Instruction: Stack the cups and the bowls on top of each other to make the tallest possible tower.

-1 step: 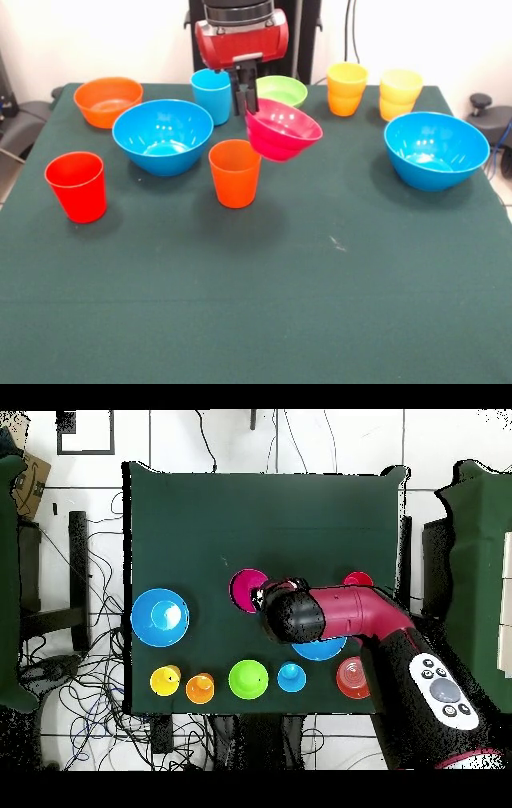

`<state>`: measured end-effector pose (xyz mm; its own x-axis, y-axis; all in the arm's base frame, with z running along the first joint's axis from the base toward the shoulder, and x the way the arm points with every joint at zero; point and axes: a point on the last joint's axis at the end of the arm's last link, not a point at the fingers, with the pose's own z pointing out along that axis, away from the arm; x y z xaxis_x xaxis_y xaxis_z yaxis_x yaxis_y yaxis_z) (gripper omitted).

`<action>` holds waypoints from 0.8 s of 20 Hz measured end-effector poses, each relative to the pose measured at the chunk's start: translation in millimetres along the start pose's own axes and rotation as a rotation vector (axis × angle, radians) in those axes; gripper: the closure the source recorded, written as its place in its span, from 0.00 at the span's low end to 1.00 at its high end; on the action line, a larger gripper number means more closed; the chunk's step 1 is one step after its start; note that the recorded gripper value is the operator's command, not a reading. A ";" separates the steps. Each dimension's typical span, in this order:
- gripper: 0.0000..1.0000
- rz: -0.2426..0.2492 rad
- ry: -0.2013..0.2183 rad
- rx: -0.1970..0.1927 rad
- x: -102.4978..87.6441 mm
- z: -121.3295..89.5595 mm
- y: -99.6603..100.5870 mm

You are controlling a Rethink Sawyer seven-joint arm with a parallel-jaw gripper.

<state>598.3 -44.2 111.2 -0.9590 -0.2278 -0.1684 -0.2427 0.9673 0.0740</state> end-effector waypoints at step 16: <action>1.00 0.023 0.048 -0.048 34.5 19.6 -37.7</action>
<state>577.2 -86.4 83.3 -0.9700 -0.2120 -0.1191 -0.2264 0.9661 0.1242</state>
